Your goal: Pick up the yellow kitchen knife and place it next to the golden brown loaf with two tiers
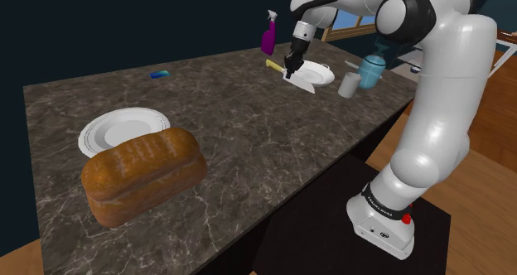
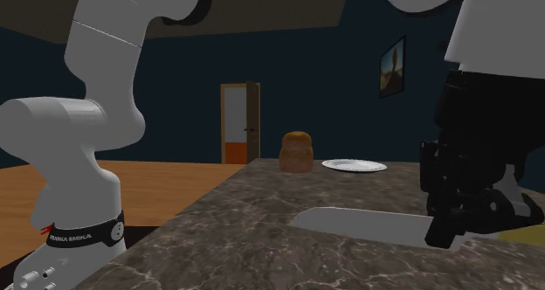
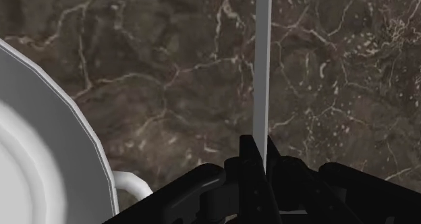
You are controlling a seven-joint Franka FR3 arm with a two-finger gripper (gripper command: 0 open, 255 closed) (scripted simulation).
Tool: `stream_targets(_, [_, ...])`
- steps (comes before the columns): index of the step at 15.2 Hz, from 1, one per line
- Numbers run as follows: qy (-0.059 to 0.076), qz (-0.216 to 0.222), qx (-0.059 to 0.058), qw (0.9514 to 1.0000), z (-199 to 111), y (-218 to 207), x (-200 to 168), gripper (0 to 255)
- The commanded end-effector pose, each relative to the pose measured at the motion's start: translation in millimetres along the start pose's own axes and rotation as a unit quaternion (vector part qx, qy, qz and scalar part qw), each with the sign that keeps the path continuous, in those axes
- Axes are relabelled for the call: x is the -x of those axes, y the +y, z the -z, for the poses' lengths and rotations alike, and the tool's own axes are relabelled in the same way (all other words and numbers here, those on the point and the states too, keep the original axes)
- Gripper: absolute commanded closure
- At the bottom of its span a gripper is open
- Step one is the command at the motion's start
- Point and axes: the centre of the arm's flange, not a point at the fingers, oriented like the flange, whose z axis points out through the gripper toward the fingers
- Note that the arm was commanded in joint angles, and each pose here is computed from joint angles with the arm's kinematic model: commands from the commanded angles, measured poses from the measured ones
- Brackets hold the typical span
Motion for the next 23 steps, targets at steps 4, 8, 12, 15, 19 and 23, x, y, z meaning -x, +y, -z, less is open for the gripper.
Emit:
stream_targets(4, [0.0,0.0,0.0,1.0,25,-8,4,255])
stream_targets(8, [0.0,0.0,0.0,1.0,45,-14,6,255])
stream_targets(12, [0.0,0.0,0.0,1.0,65,-20,9,255])
stream_targets(15, [0.0,0.0,0.0,1.0,80,-25,10,255])
stream_targets(19, [0.0,0.0,0.0,1.0,101,-31,13,255])
stream_targets(23, [0.0,0.0,0.0,1.0,121,-37,15,255])
